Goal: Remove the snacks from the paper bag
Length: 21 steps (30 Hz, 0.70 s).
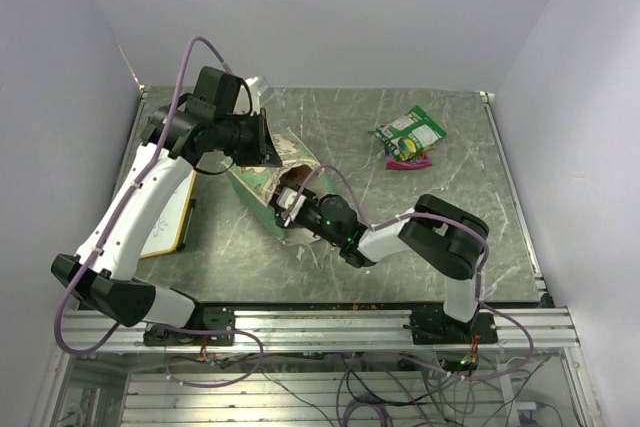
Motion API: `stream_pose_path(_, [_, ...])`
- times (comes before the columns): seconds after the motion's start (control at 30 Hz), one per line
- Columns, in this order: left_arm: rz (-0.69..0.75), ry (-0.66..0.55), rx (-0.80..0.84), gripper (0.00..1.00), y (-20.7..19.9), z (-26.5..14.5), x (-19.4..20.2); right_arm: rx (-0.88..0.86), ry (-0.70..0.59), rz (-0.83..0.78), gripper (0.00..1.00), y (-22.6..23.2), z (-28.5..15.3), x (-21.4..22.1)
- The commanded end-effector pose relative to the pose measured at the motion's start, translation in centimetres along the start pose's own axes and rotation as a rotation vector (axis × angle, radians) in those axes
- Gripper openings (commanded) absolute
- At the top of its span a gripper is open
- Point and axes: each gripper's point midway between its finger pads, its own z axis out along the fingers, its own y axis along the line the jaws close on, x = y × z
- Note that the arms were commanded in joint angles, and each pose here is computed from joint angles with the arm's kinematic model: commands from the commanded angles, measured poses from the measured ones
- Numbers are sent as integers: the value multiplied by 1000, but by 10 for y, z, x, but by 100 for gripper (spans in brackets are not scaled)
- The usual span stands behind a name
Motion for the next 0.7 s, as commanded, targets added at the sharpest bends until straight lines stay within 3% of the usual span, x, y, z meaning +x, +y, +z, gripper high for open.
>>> stream_pose_path(0.0, [53,-35,33,7,-12,-17,-13,66,-55,-2,54,-9,11,-8])
stream_pose_path(0.4, [32,-39,109,7,-21,-17,-4,73,5,31,54,-8,52,24])
stream_pose_path(0.47, [25,-41,97,7,-18,-16,-2,82,18,27,50,-11,57,26])
stream_pose_path(0.67, [24,-46,33,7,-7,-17,-4,66,35,46,19,-17,47,23])
